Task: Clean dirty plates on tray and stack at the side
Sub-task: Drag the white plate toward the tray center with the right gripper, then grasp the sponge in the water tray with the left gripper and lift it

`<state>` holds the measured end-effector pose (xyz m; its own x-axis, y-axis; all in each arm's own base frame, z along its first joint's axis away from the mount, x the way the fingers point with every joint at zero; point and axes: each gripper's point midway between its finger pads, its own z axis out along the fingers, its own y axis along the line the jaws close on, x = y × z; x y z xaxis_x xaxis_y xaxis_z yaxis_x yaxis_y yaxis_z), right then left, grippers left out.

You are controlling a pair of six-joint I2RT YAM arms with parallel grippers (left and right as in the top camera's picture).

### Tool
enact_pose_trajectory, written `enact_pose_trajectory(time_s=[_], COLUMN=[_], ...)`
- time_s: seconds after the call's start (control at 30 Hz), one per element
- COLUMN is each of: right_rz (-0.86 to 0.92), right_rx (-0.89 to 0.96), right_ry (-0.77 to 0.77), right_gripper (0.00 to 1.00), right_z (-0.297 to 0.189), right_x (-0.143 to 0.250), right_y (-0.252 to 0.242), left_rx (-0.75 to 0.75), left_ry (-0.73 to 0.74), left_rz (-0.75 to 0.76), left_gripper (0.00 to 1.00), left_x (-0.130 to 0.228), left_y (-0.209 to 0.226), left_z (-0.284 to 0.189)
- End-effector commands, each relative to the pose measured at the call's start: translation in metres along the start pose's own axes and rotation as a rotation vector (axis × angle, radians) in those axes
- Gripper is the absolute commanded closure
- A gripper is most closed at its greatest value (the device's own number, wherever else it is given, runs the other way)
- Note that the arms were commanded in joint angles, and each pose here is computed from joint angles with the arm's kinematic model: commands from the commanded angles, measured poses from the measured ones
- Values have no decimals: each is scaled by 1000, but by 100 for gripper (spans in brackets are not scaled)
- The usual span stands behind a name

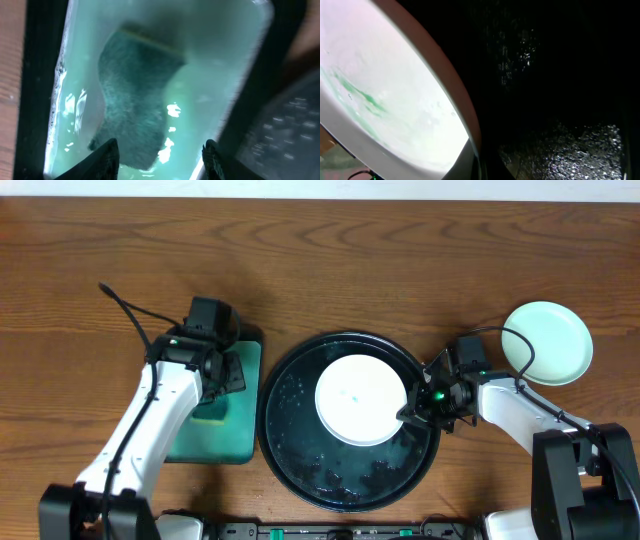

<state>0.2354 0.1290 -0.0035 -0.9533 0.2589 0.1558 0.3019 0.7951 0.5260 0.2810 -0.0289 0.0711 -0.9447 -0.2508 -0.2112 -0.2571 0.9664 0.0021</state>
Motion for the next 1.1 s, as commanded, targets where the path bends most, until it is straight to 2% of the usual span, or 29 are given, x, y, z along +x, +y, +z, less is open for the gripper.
enact_pose_trajectory(time_s=[0.0,0.17,0.4,0.47,0.6,0.73,0.77,0.93,1.07], right_rz=[25,46,39,38,25,30,25,29,28], right_rx=[138,173,207,208,213,218,219,241,248], right_ry=[53,46,44,48,61,71,73,76,73], right_gripper=[99,99,99,99,99,99,99,99,99], right_z=[17,16,9,7,3,2,1,0,0], right_x=[18,18,13,12,12,14,14,16,15], right_y=[-35,-41,-42,-40,-37,-37,-37,-41,-42], left_rx=[-39,-55,-53,-47,-53,-54,-54,-46,-17], left_ry=[35,50,106,127,158,163,161,142,62], left_rz=[-40,-79,-68,-59,-57,-57,-58,-59,-38], left_gripper=[45,44,46,50,63,81,93,93,93], left_x=[9,10,13,14,15,14,14,9,-2], left_y=[21,40,36,34,32,31,31,30,22], left_z=[17,24,45,55,75,85,85,77,48])
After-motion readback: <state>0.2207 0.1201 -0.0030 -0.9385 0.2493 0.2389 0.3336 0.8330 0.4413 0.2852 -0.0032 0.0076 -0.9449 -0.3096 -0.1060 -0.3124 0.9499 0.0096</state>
